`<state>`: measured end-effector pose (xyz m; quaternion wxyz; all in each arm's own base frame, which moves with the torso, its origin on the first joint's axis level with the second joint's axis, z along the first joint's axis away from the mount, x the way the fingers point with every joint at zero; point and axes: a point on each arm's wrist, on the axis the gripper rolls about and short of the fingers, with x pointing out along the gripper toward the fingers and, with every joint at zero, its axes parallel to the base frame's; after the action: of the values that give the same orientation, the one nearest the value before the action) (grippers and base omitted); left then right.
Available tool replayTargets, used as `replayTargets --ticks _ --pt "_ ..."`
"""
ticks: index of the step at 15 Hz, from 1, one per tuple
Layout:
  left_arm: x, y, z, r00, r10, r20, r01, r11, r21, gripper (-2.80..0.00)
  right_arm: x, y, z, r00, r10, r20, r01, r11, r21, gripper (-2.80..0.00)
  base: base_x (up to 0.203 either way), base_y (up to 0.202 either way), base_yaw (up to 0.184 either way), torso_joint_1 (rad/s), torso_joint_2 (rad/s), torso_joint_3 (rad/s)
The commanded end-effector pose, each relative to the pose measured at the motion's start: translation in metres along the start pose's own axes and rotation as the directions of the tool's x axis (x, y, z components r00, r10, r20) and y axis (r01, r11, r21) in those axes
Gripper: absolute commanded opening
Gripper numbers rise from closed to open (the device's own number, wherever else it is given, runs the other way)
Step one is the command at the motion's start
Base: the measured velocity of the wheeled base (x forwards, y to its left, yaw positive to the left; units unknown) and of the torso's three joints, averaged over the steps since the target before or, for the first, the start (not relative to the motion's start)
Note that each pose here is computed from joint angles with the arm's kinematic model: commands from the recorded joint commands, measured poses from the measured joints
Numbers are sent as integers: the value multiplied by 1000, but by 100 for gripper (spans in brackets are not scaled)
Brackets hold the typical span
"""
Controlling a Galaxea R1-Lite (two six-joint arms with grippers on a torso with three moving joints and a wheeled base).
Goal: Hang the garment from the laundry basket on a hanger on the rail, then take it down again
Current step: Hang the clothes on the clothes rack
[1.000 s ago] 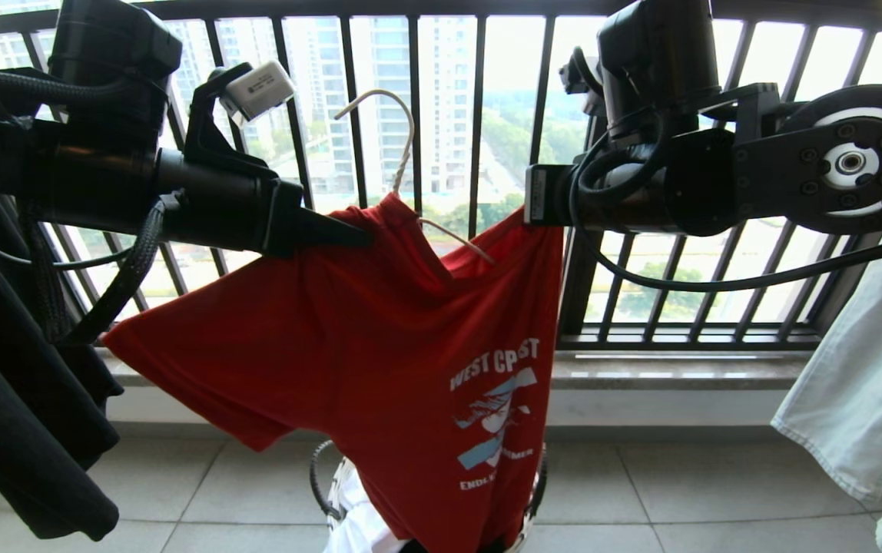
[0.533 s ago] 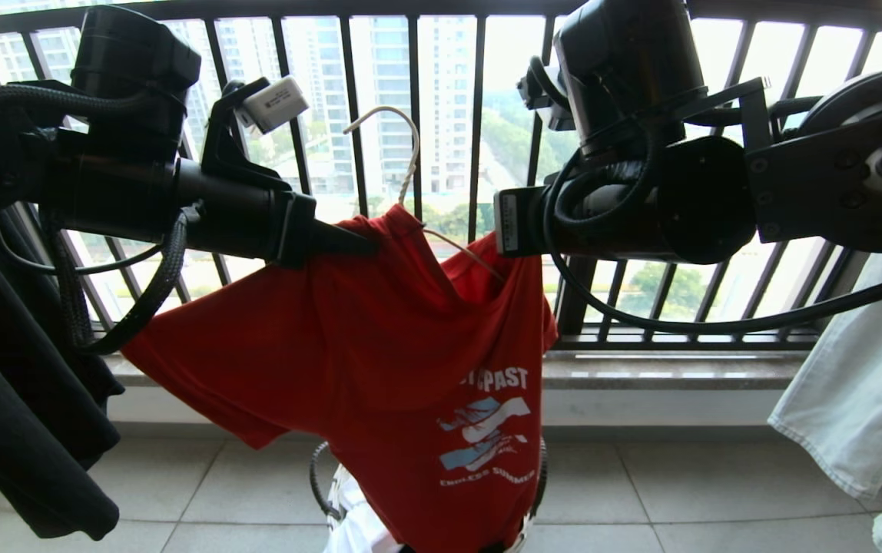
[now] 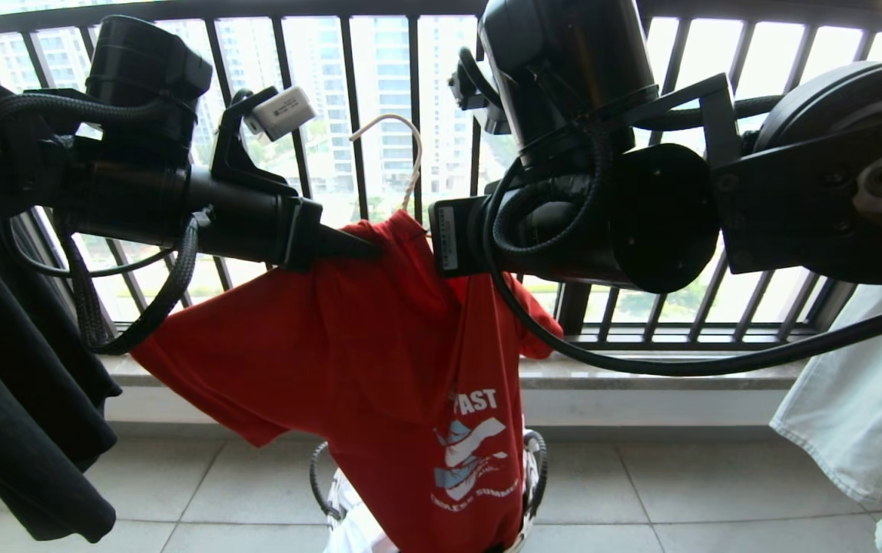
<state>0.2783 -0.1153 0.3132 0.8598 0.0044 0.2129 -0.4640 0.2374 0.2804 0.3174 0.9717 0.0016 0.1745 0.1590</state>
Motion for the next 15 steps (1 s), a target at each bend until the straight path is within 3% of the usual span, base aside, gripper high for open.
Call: replayTargets --ticks 1,5,11,15 --pt "5 -3 -2 1000 -23 -14 23 1000 -3 -280 7 3 -1 1000 -7 1 7 1000 -6 -280 0 0 0 0 0 0" --pt "13 -9 -5 998 -55 -29 54 998 -8 -280 9 -7 8 999 -25 44 27 998 -53 -280 0 0 0 0 0 0" --pt "32 -6 -6 997 -69 24 70 996 -49 -280 -1 -9 16 997 -12 79 19 995 -93 -280 0 0 0 0 0 0" --pt "33 -6 -6 998 -66 24 67 996 -51 -280 -14 -21 35 981 -16 192 50 984 -170 -280 0 0 0 0 0 0"
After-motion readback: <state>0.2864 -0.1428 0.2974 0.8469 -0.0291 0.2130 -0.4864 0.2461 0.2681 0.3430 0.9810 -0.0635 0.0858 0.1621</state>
